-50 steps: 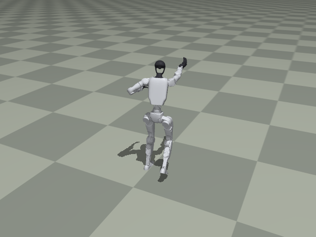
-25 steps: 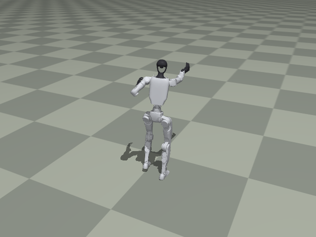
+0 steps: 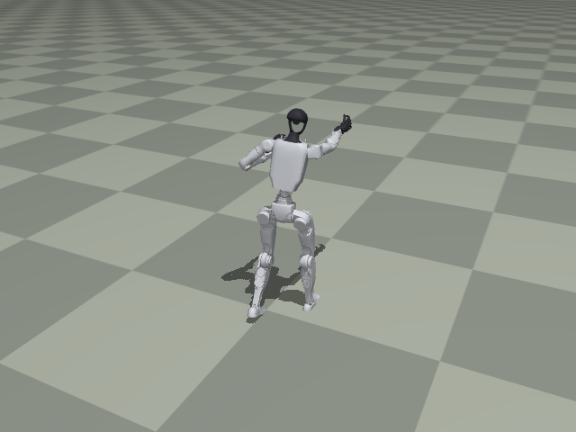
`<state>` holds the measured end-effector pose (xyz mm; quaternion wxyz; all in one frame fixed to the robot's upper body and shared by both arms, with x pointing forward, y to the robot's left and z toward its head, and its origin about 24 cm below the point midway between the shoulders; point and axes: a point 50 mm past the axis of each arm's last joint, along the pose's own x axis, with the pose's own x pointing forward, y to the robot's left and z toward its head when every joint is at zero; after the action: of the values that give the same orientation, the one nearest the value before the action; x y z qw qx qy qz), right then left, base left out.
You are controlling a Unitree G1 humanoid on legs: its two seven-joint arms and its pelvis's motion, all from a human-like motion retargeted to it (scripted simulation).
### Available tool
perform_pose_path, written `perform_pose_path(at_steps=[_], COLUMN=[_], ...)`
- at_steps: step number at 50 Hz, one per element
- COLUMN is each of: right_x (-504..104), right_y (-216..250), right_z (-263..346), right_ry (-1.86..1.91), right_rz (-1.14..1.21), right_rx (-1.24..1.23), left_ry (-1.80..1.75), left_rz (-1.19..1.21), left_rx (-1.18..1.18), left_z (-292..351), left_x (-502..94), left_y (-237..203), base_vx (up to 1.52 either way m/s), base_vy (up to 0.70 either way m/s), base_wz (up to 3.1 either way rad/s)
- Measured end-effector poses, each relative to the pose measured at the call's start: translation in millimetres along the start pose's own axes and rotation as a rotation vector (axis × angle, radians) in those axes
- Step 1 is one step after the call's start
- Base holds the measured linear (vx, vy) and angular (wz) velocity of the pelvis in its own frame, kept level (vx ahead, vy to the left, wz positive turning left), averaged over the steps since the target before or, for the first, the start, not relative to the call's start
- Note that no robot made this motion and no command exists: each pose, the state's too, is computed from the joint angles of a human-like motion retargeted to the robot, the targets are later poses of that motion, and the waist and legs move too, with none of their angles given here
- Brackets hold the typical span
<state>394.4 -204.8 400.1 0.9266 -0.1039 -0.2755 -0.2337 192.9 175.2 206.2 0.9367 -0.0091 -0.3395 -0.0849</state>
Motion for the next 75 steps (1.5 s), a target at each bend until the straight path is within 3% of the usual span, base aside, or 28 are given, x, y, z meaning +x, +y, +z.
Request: perform_pose_path(at_steps=[7, 13, 22, 29, 35, 44, 53, 58, 67, 71, 75], right_x=[9, 8, 13, 11, -14, 3, -2, 0, -2, -15, -16], right_y=[-24, -65, -87, -46, 1, -25, -72, -57, -19, 12, 13], right_z=[14, -25, -18, -8, -49, -17, -60, -47, -33, -43, -43], right_ry=[-0.014, 0.049, 0.028, 0.040, 0.098, 0.041, 0.099, 0.066, 0.087, 0.092, 0.074], right_rz=[-0.116, -0.192, -0.120, -0.061, 0.031, -0.102, -0.187, -0.087, 0.009, 0.102, 0.086], right_rx=[0.066, 0.006, -0.069, 0.090, 0.058, 0.124, 0.133, 0.090, 0.149, 0.083, -0.012], left_ry=[0.235, 0.364, 0.106, -0.071, 0.064, 0.335, 0.435, 0.428, -0.014, -0.058, 0.064], left_rz=[0.130, 0.282, 0.163, 0.005, -0.102, 0.107, 0.226, 0.151, -0.020, -0.042, -0.047], left_rx=[0.040, 0.092, 0.530, 0.364, 0.194, 0.125, 0.263, 0.333, 0.270, 0.190, 0.178], left_z=[-15, -22, 29, 22, -9, -14, -16, -16, -2, 1, -6], left_x=[-43, -82, -36, 19, 2, -56, -92, -79, 19, 21, -1], left_y=[24, 43, 68, 33, 6, 35, 57, 59, 16, 6, 12], base_vx=[0.81, 0.85, 0.79, 0.79, 0.88, 0.86, 0.84, 0.76, 0.73, 0.79, 0.81], base_vy=[-0.15, -0.03, 0.04, -0.04, -0.13, -0.10, 0.06, 0.12, 0.01, -0.12, -0.18], base_wz=[-0.33, -0.46, 0.20, 0.42, -0.03, -0.35, 0.00, -0.03, 0.46, 0.09, -0.21])
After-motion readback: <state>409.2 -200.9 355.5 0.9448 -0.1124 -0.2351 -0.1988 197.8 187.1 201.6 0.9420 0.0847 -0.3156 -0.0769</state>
